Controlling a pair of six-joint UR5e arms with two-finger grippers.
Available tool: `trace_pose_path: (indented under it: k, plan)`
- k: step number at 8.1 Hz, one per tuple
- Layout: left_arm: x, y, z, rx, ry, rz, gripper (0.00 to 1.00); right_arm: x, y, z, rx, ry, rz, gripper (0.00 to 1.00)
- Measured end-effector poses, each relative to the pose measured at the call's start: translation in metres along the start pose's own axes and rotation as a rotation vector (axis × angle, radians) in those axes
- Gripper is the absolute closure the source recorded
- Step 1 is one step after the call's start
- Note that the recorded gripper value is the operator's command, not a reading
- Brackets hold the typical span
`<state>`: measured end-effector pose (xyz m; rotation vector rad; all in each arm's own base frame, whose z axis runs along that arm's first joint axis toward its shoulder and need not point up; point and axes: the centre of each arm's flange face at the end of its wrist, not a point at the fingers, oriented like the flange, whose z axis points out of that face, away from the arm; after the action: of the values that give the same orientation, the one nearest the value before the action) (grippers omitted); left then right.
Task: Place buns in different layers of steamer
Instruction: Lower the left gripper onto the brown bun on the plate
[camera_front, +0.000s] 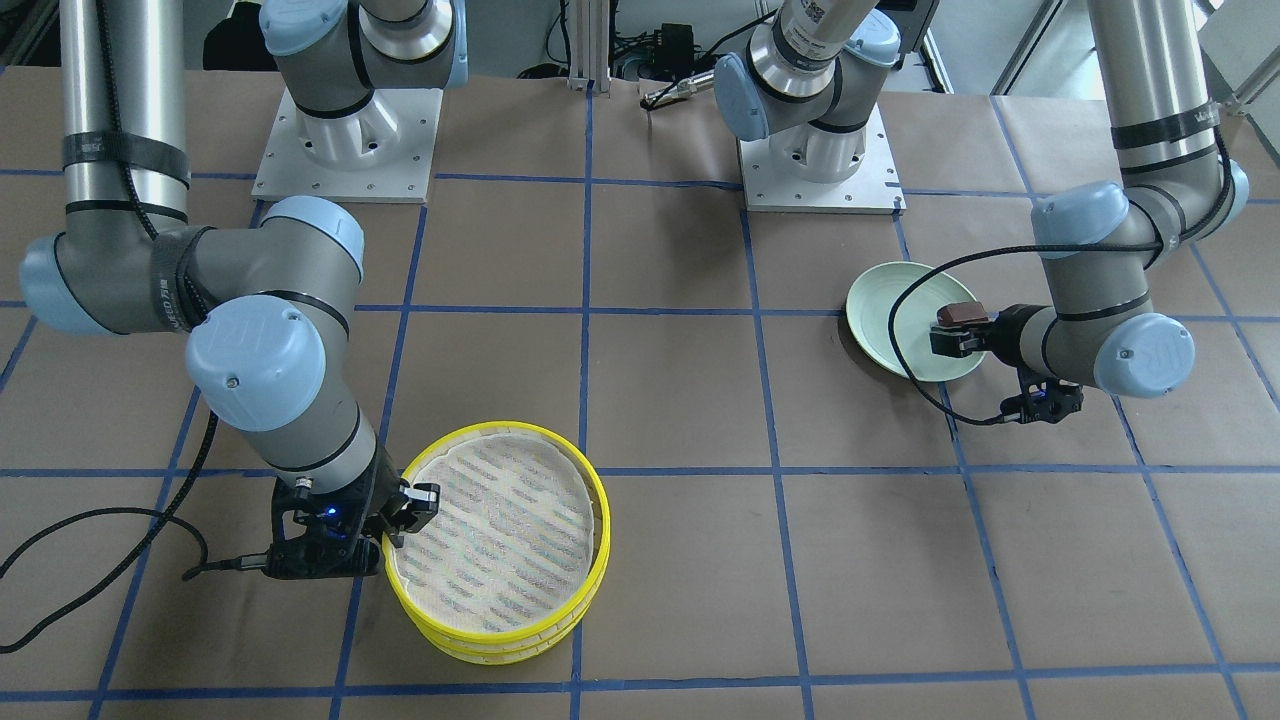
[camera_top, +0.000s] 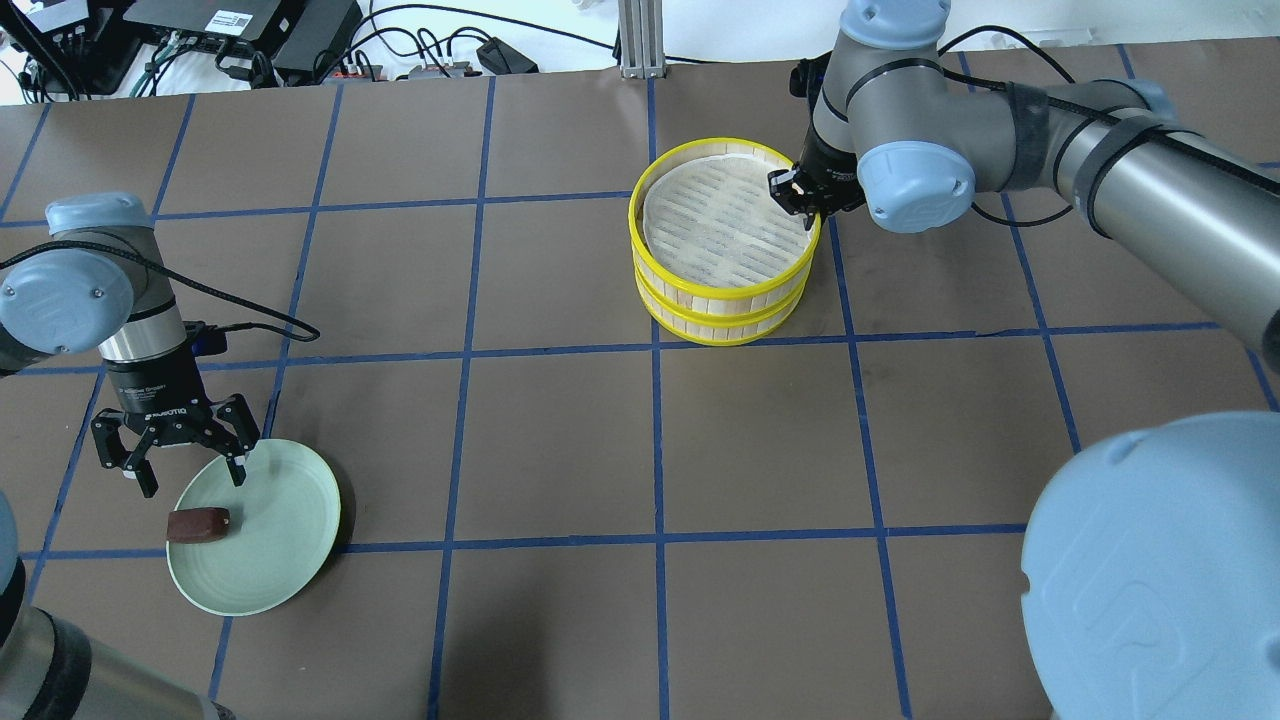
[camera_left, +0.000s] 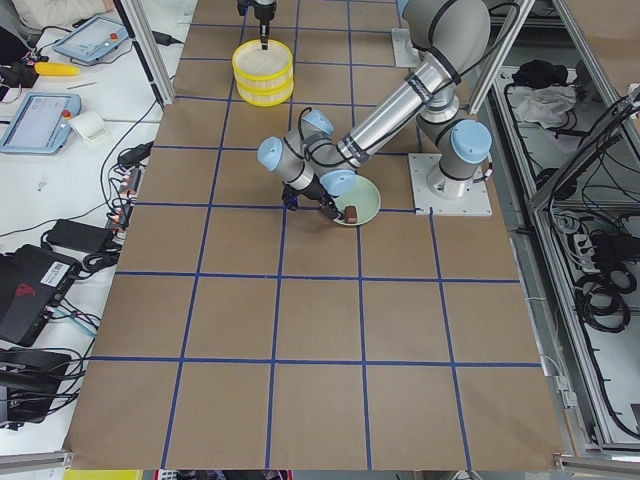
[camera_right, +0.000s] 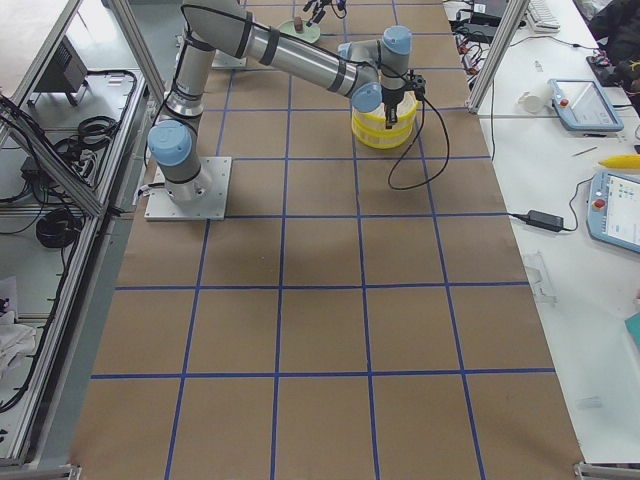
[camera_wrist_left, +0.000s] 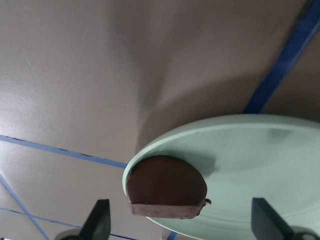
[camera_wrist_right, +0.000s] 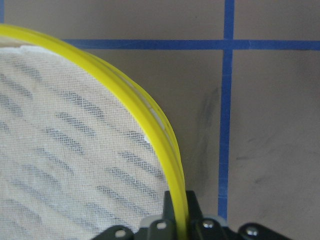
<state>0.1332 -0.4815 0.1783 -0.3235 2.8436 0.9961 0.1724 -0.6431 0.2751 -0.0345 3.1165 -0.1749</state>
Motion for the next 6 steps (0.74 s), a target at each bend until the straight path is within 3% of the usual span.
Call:
trace_pose_path:
  k: [2,3,4,5,6]
  plan:
    - [0.0,-0.002,0.003,-0.007,0.0,0.001,0.0,0.0,0.0,0.001,-0.003,0.002,0.005,1.0]
    - [0.001,-0.004,0.008,-0.019,-0.001,0.005,0.0,0.0,0.0,0.003,-0.007,0.001,0.006,0.82]
    - [0.002,-0.007,0.013,-0.032,-0.003,0.01,0.0,0.0,0.001,0.004,-0.01,0.001,0.008,0.54]
    - [0.002,-0.008,0.016,-0.043,-0.008,0.015,0.0,0.0,0.001,0.004,-0.011,0.001,0.008,0.13]
    - [-0.001,-0.01,0.017,-0.05,-0.034,0.016,0.0,0.0,0.001,0.005,-0.013,0.002,0.008,0.0]
